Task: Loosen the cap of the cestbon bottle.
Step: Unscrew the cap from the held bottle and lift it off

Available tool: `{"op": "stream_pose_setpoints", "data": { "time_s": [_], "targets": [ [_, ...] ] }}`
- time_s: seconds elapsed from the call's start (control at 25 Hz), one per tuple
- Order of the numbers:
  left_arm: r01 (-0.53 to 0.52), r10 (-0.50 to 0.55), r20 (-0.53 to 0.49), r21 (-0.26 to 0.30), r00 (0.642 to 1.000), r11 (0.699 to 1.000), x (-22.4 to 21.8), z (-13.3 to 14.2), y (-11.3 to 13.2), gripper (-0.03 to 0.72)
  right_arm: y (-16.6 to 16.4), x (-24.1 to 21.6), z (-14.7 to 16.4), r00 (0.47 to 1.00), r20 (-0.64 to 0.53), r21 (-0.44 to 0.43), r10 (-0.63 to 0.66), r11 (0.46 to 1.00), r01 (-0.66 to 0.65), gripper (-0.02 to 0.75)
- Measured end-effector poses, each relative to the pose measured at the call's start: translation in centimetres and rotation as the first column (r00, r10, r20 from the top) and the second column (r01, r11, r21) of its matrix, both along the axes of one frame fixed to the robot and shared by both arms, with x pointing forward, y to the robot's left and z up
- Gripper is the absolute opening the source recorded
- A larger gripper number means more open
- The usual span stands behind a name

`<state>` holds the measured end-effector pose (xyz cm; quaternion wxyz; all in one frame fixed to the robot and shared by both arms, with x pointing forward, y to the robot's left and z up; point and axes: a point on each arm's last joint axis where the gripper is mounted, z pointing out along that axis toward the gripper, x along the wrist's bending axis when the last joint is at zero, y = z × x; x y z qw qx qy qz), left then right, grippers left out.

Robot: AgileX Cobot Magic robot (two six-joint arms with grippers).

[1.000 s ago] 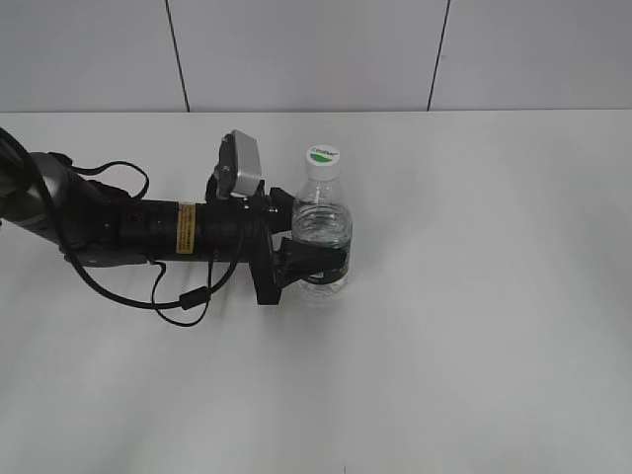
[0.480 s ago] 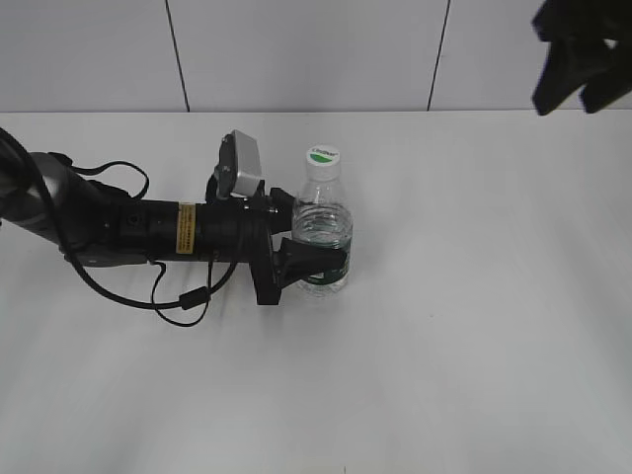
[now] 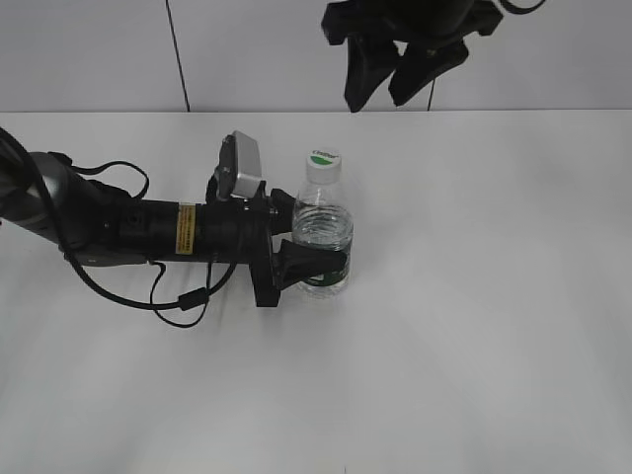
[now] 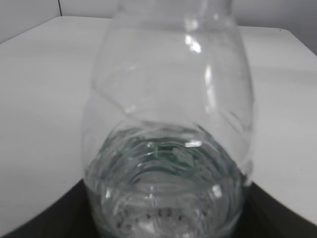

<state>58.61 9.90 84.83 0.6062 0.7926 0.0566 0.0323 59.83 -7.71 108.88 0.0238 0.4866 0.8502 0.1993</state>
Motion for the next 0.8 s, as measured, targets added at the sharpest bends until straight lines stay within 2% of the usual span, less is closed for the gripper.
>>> {"op": "stream_pose_setpoints", "data": {
  "time_s": [0.36,0.8],
  "targets": [
    [0.006,-0.006,0.001,0.0,1.0,1.0,-0.1,0.0,0.0,0.413,3.5,-1.1,-1.9,0.997,-0.041,-0.012,0.067,0.998,-0.067,0.398],
    [0.008,-0.008,0.001,0.001,1.0,1.0,-0.1,0.0,0.0,0.413,4.5,-0.8,-3.9,0.994,-0.082,-0.034,0.078,0.996,-0.081,0.398]
  ]
}}
